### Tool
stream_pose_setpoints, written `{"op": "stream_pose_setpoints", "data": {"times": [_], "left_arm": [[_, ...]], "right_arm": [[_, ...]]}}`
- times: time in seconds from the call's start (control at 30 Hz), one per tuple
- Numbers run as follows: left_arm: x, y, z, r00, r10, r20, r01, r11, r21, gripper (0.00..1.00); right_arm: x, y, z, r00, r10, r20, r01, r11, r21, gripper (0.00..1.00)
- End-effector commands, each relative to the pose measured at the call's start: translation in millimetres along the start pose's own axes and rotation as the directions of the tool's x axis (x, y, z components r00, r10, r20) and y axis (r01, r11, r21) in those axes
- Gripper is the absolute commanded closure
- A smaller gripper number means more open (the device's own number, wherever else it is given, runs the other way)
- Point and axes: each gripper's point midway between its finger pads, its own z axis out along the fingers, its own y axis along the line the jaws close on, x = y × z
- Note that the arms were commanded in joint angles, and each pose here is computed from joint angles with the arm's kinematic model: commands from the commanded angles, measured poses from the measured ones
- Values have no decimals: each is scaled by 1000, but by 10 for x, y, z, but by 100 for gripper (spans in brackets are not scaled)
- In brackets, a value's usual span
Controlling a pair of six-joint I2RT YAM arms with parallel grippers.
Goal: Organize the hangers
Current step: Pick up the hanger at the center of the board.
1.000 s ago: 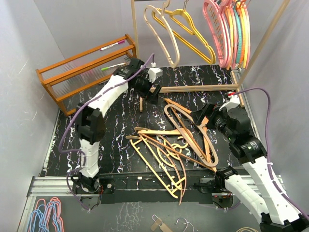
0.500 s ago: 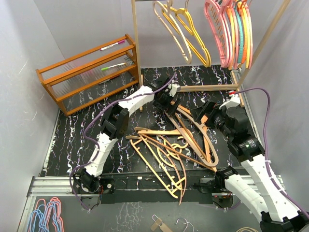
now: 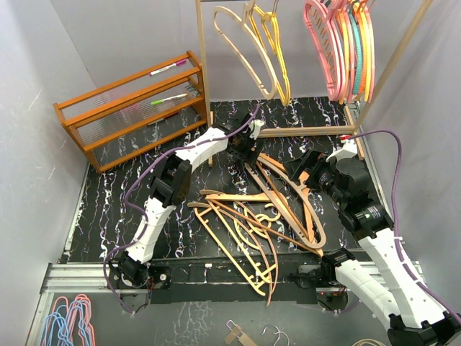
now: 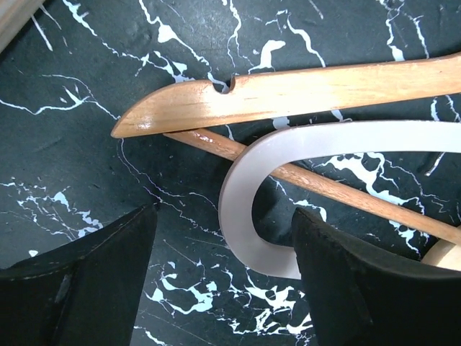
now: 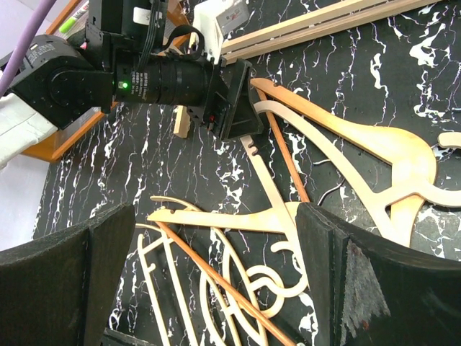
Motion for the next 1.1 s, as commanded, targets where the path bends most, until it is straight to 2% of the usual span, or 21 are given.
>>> {"op": "stream_pose_setpoints", "data": {"times": [0.0,0.1,0.3,0.4,0.57,0.73,0.9,1.0,1.07], "left_arm": [[146,28,98,999,-8,-36,8,1000,-6,29],[254,17,147,998,-11,-59,11,1000,1,36],[408,-53,252,996,-8,-91,9,1000,12,65],[394,-125,257,996,3,-92,-1,1000,26,100],[192,-212,-101,999,20,-28,-18,998,67,100],[-149,-223,-980,992,19,125,-32,994,107,100],[-103,200,-1774,976,-22,216,11,999,52,100],[74,560,-2132,967,-73,243,71,997,17,100],[211,758,-2337,962,-102,255,107,994,-5,100]], "right_arm": [[-174,90,14,998,0,68,2,999,-32,1],[-173,87,7,998,0,69,2,999,-33,1],[-148,64,10,998,2,69,-1,1000,-29,1],[-133,47,11,998,0,68,2,1000,-25,1],[-97,8,9,998,-6,67,7,1000,-16,1],[-33,-27,39,998,-13,58,14,1000,-14,1],[239,-13,188,1000,-20,-11,19,996,-82,1],[478,97,263,998,-31,-53,20,978,-207,1],[564,189,238,999,-23,-33,12,954,-300,1]]}}
